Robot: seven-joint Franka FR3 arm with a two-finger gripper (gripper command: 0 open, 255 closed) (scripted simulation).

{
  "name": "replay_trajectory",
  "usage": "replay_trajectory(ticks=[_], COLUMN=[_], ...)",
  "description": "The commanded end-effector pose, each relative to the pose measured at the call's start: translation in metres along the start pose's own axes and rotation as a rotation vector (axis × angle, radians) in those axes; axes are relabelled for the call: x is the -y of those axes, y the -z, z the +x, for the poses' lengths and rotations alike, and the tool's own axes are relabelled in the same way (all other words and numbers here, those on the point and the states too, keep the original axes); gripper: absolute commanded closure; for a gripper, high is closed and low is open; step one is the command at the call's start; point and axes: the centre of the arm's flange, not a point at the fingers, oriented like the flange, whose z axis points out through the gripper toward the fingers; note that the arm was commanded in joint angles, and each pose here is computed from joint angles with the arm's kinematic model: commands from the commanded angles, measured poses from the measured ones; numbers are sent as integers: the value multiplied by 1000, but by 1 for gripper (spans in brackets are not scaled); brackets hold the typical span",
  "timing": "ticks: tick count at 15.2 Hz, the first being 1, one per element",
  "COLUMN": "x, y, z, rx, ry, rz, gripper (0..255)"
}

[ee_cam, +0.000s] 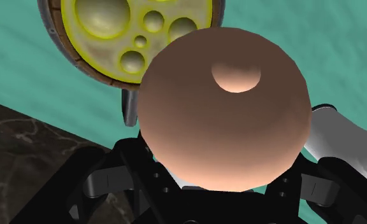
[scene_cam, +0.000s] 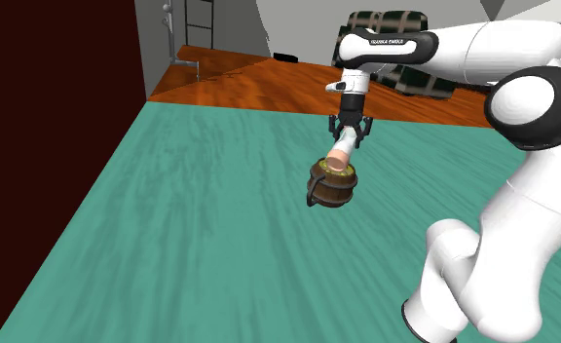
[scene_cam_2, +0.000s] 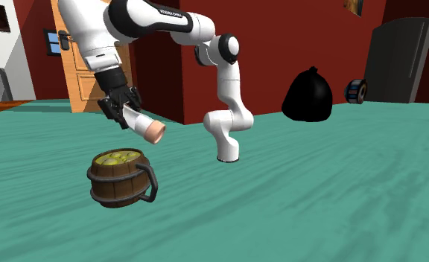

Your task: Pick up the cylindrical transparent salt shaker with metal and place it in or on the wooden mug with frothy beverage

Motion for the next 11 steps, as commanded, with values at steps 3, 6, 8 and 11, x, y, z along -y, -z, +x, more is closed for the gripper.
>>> replay_trajectory(ticks=[3,6,8,11], x=[-27,-31,-33,-37], y=[6,-9,-19,-34], z=[-25,-28,-29,-32], rx=[4,4,4,4], ry=[8,8,8,8], rz=[-2,-2,-2,-2], gripper=[255,255,255,255])
